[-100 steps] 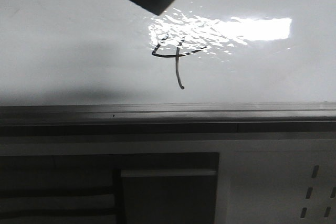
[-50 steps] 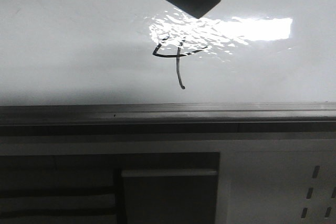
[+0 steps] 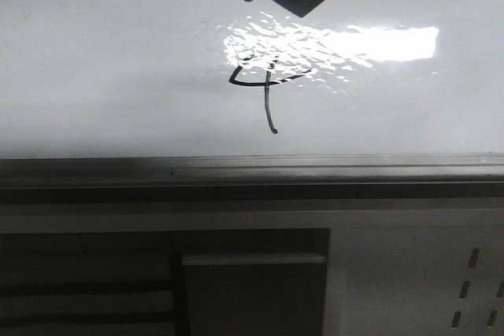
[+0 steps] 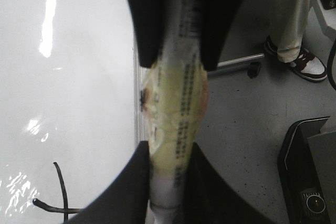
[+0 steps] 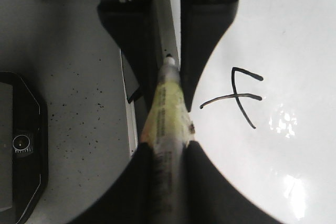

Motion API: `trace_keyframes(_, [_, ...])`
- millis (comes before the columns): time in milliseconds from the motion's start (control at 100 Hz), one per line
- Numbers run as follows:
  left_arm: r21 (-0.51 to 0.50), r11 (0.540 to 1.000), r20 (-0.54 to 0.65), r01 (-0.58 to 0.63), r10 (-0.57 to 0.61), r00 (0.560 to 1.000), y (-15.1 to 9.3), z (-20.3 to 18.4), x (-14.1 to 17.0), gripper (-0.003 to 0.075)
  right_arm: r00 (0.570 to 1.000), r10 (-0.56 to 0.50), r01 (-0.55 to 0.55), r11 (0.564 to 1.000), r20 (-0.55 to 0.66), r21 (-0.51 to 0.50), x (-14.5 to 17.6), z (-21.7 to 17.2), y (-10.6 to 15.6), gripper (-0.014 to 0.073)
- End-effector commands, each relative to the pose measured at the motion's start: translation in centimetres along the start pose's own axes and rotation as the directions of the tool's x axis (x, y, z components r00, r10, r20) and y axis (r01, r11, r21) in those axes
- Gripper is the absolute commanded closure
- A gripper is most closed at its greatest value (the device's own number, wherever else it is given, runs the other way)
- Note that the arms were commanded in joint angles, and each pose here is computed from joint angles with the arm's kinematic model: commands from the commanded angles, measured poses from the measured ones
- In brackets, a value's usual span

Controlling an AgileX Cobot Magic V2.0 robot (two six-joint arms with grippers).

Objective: Write number 4 on whiteboard

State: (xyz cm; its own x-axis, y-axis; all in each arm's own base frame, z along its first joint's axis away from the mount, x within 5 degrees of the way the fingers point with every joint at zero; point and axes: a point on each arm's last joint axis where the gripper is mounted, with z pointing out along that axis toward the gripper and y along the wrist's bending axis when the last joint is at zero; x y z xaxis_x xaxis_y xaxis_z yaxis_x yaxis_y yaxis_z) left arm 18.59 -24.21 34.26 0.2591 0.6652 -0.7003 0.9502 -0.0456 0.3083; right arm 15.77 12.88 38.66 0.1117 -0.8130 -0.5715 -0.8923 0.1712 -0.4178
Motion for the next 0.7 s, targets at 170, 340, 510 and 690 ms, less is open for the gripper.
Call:
trace_keyframes(170, [-0.058, 0.998, 0.082, 0.011, -0.006, 0.997, 0.3, -1.5, -1.7, 0.0741, 0.998, -0.007, 0.004, 0.998, 0.057, 0.056, -0.9, -1.1, -0.5, 0.0419])
trace_keyframes(340, [-0.065, 0.998, 0.085, 0.018, -0.012, 0.996, 0.4, -1.8, -1.7, 0.0741, 0.998, 0.009, -0.015, 0.996, 0.064, 0.087, -0.9, -2.2, -0.5, 0.0163])
trace_keyframes(510, [-0.112, 0.981, 0.104, 0.161, -0.15, 0.983, 1.0, -3.6, -1.4, 0.0741, 0.986, 0.136, -0.154, 0.961, 0.093, 0.228, -0.9, -6.1, -0.5, 0.0159])
trace_keyframes(690, [-0.284, 0.872, 0.045, 0.398, -0.403, 0.914, 2.2, -7.2, 1.1, 0.0741, 0.93, 0.343, -0.366, 0.841, 0.131, 0.399, 0.8, -9.9, 0.0, 0.0159])
